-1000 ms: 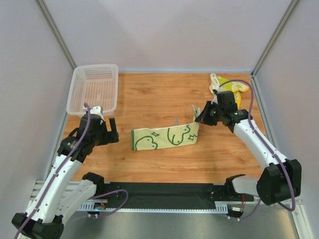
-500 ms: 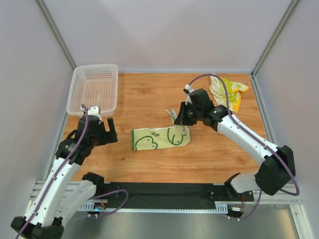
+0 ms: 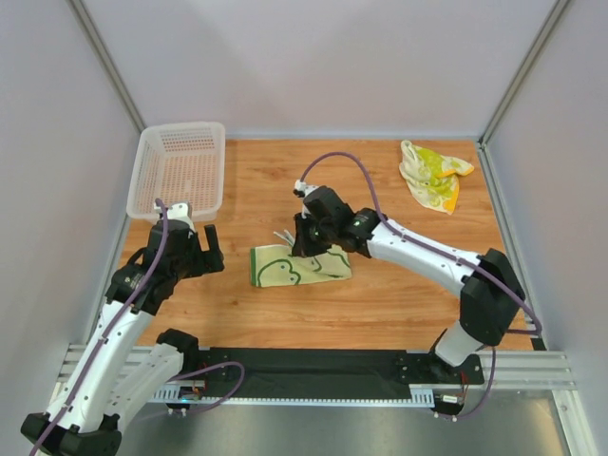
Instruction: Roll the towels
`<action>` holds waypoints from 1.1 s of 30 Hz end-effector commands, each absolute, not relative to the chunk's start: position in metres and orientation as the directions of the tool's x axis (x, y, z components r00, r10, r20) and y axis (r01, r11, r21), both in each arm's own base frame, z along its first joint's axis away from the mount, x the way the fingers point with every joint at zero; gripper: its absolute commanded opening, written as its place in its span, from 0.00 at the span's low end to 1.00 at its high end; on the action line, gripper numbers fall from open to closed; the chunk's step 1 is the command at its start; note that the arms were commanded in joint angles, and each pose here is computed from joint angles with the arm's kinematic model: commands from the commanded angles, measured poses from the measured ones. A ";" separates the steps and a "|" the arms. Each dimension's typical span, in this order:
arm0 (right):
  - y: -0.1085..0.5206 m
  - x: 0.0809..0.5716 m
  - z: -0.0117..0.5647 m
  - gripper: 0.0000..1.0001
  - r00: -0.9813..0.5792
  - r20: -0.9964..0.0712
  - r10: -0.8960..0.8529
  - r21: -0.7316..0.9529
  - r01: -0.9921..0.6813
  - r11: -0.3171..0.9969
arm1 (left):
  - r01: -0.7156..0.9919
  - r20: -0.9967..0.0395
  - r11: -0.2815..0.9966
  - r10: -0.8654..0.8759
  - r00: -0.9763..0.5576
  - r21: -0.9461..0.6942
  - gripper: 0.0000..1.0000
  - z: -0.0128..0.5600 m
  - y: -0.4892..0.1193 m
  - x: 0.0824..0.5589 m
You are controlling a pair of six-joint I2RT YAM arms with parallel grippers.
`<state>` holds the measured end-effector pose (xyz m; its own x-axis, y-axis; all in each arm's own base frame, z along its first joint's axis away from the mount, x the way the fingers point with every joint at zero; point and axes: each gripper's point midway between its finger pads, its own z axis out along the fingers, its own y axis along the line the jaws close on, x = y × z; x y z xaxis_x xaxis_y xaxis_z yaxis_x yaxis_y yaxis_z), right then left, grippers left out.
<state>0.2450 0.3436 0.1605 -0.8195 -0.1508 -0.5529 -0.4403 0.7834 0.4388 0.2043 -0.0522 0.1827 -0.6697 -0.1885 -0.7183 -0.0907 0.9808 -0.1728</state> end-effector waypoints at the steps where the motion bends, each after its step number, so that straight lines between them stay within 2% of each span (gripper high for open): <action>1: 0.378 0.254 0.159 0.00 -0.780 -0.604 -0.164 0.443 -0.500 0.744 | -0.086 -0.743 0.981 -0.186 -0.643 -0.172 0.99 0.194 -0.051 0.206; 14: 0.426 0.241 0.124 0.00 -0.774 -0.586 -0.240 0.434 -0.550 0.713 | -0.090 -0.741 0.982 -0.185 -0.646 -0.167 0.99 0.193 -0.050 0.207; 26: 0.442 0.252 0.166 0.00 -0.684 -0.711 -0.164 0.404 -0.588 0.701 | -0.095 -0.736 0.982 -0.188 -0.650 -0.166 0.99 0.191 -0.050 0.207; 33: 0.467 0.241 0.121 0.00 -0.700 -0.672 -0.243 0.391 -0.614 0.686 | -0.098 -0.734 0.982 -0.187 -0.653 -0.162 0.99 0.190 -0.049 0.207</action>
